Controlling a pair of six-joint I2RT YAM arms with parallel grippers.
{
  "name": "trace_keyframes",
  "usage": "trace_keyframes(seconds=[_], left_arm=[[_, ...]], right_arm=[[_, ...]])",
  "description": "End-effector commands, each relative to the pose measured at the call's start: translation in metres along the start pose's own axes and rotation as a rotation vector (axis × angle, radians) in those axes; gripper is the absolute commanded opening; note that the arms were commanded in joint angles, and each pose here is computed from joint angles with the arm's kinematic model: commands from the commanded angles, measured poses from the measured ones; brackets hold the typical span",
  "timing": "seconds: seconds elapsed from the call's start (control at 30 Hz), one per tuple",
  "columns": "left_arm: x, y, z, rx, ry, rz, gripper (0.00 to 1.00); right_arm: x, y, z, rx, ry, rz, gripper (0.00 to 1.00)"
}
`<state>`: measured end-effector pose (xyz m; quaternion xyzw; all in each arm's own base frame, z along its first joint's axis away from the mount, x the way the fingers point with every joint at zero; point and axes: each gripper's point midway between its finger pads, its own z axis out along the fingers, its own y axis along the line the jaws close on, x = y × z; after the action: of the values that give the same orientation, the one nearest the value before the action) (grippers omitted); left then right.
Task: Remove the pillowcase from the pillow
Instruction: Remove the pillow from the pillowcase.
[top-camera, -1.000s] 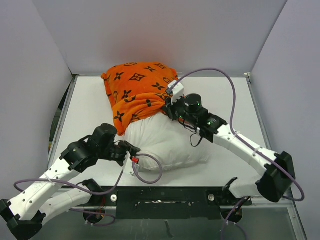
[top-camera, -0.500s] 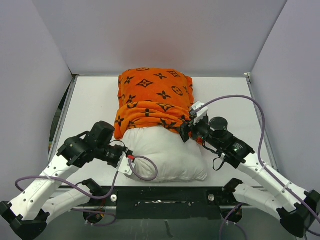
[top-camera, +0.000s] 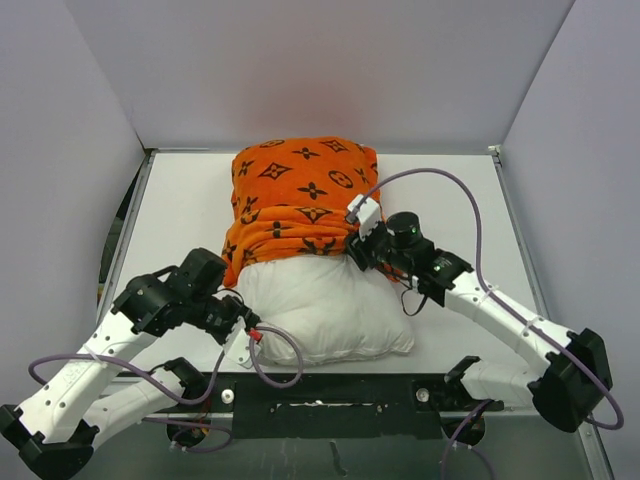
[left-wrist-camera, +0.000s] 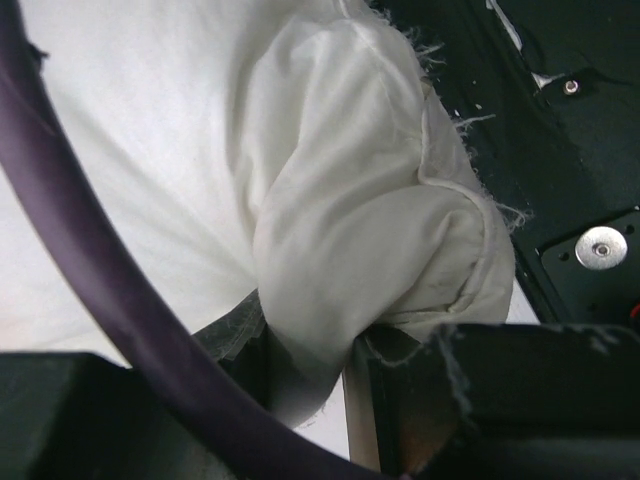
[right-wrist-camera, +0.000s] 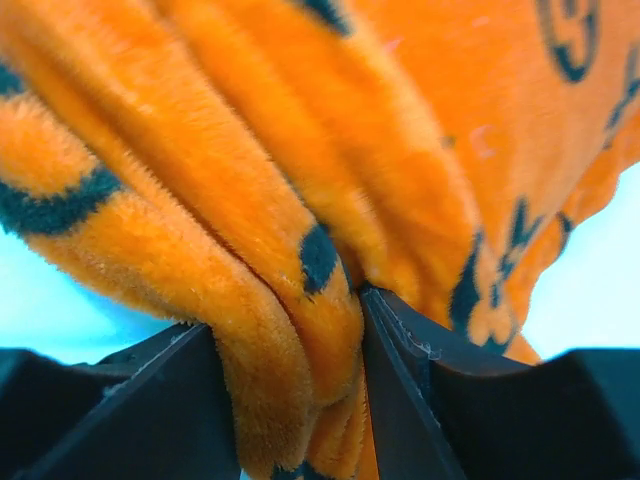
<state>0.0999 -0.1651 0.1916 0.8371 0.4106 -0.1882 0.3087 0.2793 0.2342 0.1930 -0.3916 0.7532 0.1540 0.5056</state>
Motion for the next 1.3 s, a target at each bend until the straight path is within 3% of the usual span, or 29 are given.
trace_keyframes(seconds=[0.0, 0.17, 0.33, 0.4, 0.5, 0.6, 0.73, 0.83, 0.87, 0.9, 0.93, 0.97, 1.1, 1.27], left_arm=[[-0.014, -0.042, -0.015, 0.118, -0.045, 0.075, 0.00], [-0.001, -0.064, -0.022, 0.187, 0.014, 0.147, 0.00], [0.005, -0.083, -0.028, 0.237, 0.043, 0.189, 0.00], [0.003, -0.092, -0.033, 0.262, 0.043, 0.172, 0.00], [-0.005, -0.087, -0.041, 0.229, 0.040, 0.136, 0.00], [-0.016, -0.078, -0.051, 0.184, 0.034, 0.079, 0.00], [-0.024, -0.064, -0.057, 0.124, 0.028, 0.009, 0.00], [-0.019, -0.026, -0.047, -0.059, 0.028, 0.035, 0.00], [-0.011, -0.008, -0.042, -0.150, 0.050, 0.050, 0.15], [-0.006, 0.009, -0.039, -0.234, 0.059, 0.073, 0.62], [-0.001, 0.024, -0.036, -0.306, 0.071, 0.099, 0.93], [0.002, 0.038, -0.032, -0.366, 0.069, 0.124, 0.97], [-0.018, 0.087, -0.025, -0.535, -0.057, 0.183, 0.98], [-0.037, 0.121, -0.008, -0.558, -0.165, 0.276, 0.98]], right_arm=[[-0.063, -0.051, 0.013, 0.124, -0.137, -0.005, 0.42], [-0.106, -0.068, 0.036, 0.125, -0.192, -0.008, 0.36], [-0.116, -0.104, 0.060, 0.263, -0.223, 0.060, 0.11], [-0.115, -0.129, 0.070, 0.381, -0.203, 0.080, 0.06], [-0.094, -0.178, 0.084, 0.601, -0.106, 0.113, 0.06], [-0.069, -0.216, 0.090, 0.704, -0.068, 0.211, 0.08], [-0.033, -0.214, 0.119, 0.590, 0.038, 0.266, 0.15], [-0.048, -0.179, 0.119, 0.448, -0.037, 0.242, 0.19], [-0.052, -0.172, 0.115, 0.433, -0.065, 0.243, 0.17], [-0.056, -0.166, 0.110, 0.423, -0.081, 0.252, 0.15], [-0.056, -0.163, 0.105, 0.417, -0.081, 0.261, 0.13], [-0.055, -0.159, 0.101, 0.413, -0.074, 0.271, 0.12], [-0.050, -0.143, 0.089, 0.388, -0.074, 0.286, 0.07], [-0.044, -0.129, 0.085, 0.357, -0.061, 0.298, 0.06]])
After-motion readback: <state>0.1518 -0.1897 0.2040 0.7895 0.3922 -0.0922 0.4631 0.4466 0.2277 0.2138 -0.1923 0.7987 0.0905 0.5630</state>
